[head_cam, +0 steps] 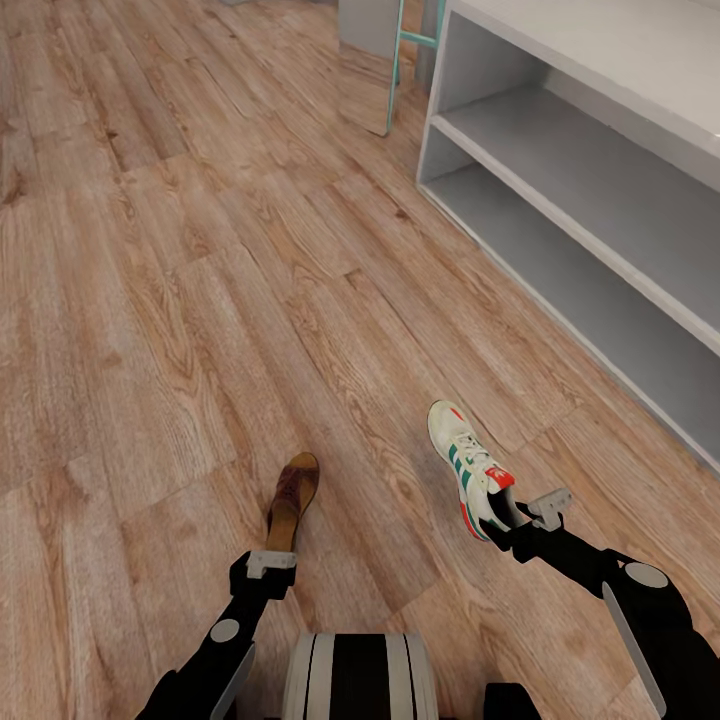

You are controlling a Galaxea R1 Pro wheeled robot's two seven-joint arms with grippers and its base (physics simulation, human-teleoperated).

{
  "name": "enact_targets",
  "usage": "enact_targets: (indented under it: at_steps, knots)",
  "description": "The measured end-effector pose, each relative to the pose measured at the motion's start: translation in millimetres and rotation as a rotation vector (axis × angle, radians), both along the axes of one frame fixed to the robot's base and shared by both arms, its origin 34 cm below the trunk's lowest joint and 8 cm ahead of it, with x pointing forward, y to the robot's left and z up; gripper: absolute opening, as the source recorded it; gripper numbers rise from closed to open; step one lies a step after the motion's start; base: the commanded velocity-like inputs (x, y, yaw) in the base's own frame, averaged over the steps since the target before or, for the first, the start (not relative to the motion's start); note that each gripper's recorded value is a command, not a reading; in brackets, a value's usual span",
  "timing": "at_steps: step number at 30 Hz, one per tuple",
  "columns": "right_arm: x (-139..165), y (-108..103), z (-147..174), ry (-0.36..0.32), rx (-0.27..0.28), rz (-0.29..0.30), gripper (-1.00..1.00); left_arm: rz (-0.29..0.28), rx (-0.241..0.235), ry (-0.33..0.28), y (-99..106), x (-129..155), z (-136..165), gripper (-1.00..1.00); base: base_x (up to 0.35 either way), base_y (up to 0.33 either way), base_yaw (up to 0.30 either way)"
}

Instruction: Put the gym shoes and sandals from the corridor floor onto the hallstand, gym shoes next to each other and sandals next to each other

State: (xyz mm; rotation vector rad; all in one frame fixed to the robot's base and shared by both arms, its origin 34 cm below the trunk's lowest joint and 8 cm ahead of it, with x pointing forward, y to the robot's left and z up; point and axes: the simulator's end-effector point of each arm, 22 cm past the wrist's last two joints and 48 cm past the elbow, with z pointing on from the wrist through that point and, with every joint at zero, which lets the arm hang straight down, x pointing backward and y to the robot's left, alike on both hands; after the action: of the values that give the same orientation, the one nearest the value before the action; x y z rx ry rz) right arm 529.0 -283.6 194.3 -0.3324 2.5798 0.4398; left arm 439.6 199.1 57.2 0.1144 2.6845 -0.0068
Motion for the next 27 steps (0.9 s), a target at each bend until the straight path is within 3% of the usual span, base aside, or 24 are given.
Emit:
enact_targets:
  at_steps: [27]
  knots:
    - [-14,0,-21,0.046,-0.001,0.001,-1.00,-0.003,-0.003,0.050,-4,-23,-17,1.00,0.000,0.000,0.000]
